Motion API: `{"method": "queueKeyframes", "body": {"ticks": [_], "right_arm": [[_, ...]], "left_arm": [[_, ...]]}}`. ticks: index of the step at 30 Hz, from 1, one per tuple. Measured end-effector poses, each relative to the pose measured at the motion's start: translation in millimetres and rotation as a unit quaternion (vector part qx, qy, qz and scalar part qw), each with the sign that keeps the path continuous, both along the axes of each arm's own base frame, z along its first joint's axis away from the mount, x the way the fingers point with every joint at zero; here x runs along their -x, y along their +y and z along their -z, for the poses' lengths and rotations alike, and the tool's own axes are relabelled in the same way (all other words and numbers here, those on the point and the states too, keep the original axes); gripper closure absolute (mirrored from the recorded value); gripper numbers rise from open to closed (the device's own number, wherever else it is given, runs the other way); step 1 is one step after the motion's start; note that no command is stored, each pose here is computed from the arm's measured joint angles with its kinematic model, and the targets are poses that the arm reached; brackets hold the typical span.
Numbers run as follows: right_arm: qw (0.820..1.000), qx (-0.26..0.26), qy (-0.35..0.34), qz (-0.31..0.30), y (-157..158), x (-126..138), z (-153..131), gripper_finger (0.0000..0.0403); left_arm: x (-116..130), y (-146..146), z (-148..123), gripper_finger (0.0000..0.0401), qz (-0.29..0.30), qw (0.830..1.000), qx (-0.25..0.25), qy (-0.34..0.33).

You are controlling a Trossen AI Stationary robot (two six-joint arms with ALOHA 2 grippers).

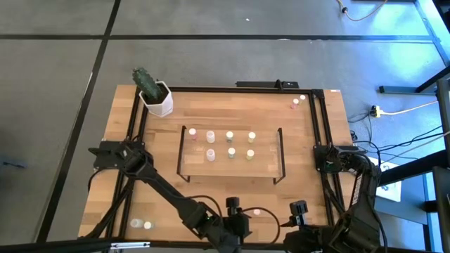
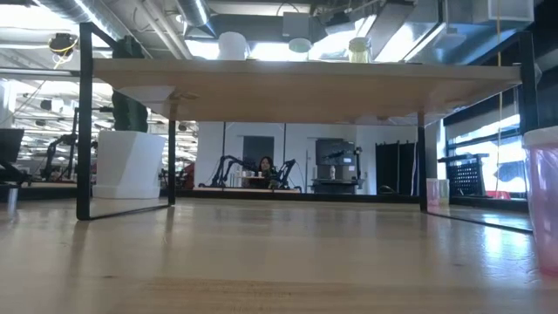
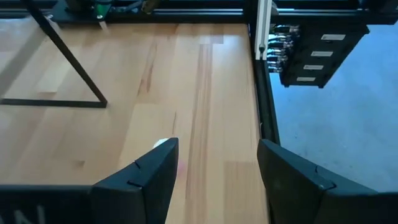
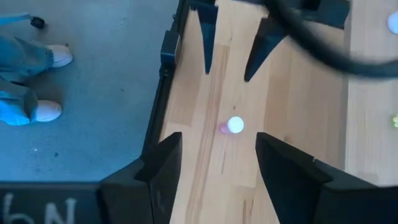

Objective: Pick and place medicine bottles onto shelf by color
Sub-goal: Put the bottom pink pill bottle on the shelf aligned with the other pink pill bottle

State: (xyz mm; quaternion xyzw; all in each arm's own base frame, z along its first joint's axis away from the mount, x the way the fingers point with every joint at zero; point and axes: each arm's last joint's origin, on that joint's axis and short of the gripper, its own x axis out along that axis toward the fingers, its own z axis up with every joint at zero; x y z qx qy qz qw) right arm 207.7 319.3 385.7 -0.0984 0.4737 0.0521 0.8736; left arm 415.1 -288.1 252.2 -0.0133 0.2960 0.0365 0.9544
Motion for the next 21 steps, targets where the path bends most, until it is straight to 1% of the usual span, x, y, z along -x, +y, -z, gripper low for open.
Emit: {"method": "queueKeyframes", "body": {"ticks": [5,8,10,13,21], "right_arm": [[1.0,0.0,0.0,0.0,0.0,0.0,0.0,0.0196],[1.0,-0.003,-0.001,0.0,0.5,-0.3,-0.2,0.0196],[1.0,-0.008,-0.004,0.0,1.4,-0.8,-0.5,0.0196],[1.0,-0.021,-0.011,0.0,3.6,-2.1,-1.5,0.0196],[0.998,-0.056,-0.032,0.0,9.6,-5.7,-4.5,0.0196]], "left_arm": [[-3.1,-2.3,10.8,0.0189,-0.002,1.0,-0.002,0.006],[-3.2,-2.3,11.1,0.0189,-0.011,1.0,0.009,0.005],[-3.2,-2.3,10.8,0.0189,-0.01,1.0,0.008,0.004],[-1.9,-4.0,10.9,0.0189,-0.004,1.0,0.003,0.005],[-1.3,-4.9,11.2,0.0189,0.001,1.0,0.01,0.01]]}}
